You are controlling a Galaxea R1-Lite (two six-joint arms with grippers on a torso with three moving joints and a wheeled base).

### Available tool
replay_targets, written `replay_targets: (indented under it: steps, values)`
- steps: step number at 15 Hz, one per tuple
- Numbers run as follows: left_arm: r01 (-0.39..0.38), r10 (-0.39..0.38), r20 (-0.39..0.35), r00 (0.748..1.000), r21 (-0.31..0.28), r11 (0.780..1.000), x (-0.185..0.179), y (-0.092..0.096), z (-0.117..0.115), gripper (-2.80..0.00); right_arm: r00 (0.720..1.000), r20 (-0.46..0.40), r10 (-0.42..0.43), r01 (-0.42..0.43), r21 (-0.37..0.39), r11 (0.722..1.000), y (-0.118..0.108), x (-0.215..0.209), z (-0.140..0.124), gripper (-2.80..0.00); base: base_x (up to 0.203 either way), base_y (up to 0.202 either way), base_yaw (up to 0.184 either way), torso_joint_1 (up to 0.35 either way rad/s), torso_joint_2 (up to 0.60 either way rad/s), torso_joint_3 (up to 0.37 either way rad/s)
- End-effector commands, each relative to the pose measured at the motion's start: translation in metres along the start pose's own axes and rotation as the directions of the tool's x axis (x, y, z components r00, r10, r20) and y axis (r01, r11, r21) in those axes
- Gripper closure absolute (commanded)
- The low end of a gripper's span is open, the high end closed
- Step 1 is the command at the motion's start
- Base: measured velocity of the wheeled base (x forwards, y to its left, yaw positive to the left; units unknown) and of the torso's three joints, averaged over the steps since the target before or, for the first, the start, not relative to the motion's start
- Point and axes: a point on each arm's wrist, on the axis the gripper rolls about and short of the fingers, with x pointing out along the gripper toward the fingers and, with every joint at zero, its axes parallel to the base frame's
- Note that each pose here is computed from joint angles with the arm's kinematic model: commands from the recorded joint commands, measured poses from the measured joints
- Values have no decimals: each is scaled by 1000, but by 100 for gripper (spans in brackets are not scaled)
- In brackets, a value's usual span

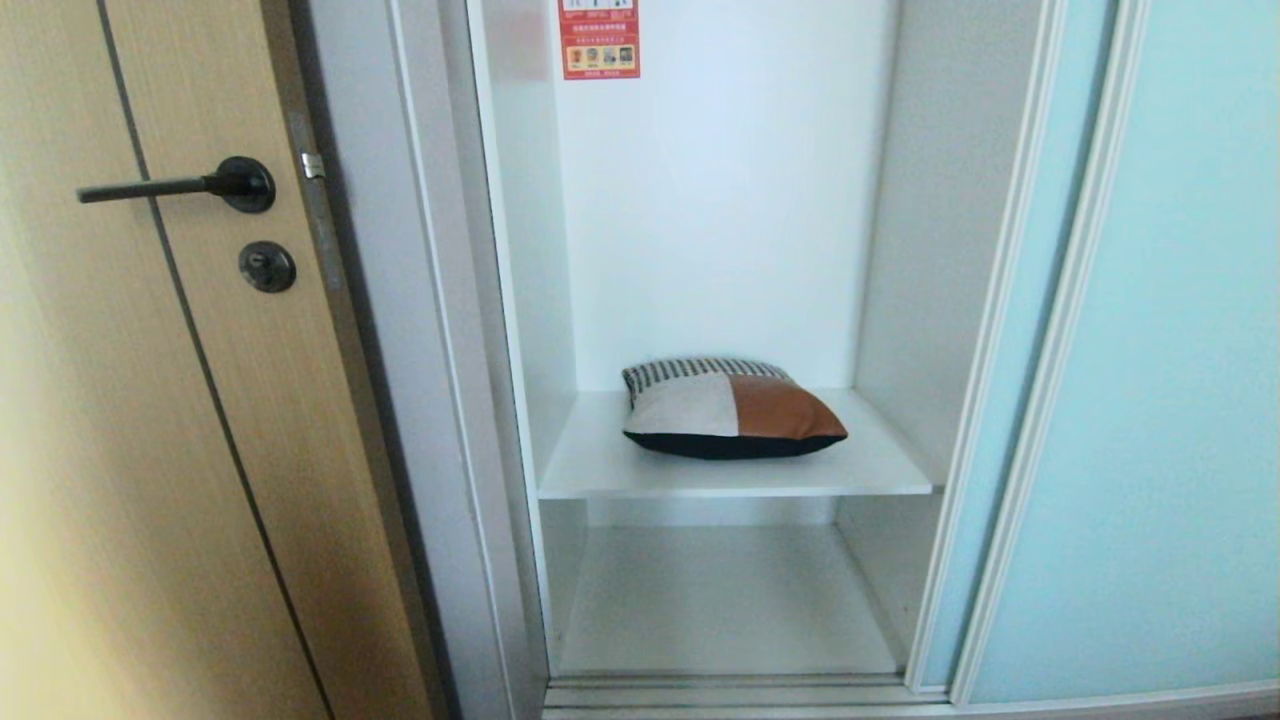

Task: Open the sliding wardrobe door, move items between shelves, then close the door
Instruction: Open the door

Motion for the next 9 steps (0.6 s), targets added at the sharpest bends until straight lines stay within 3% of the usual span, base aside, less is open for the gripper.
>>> replay_targets:
  steps: [1,5,9]
  values:
    - [0,0,-2,1000,0,1000,0,0,0,0,1000,-2,0,0,0,1000,0,0,0,0,-1,-182,1,2,5,7]
    - [0,0,-2,1000,0,1000,0,0,0,0,1000,-2,0,0,0,1000,0,0,0,0,0,-185,1,0,1,1]
    - [-1,1,-2,1000,0,1000,0,0,0,0,1000,-1,0,0,0,1000,0,0,0,0,0,-19,-1,1,1,1]
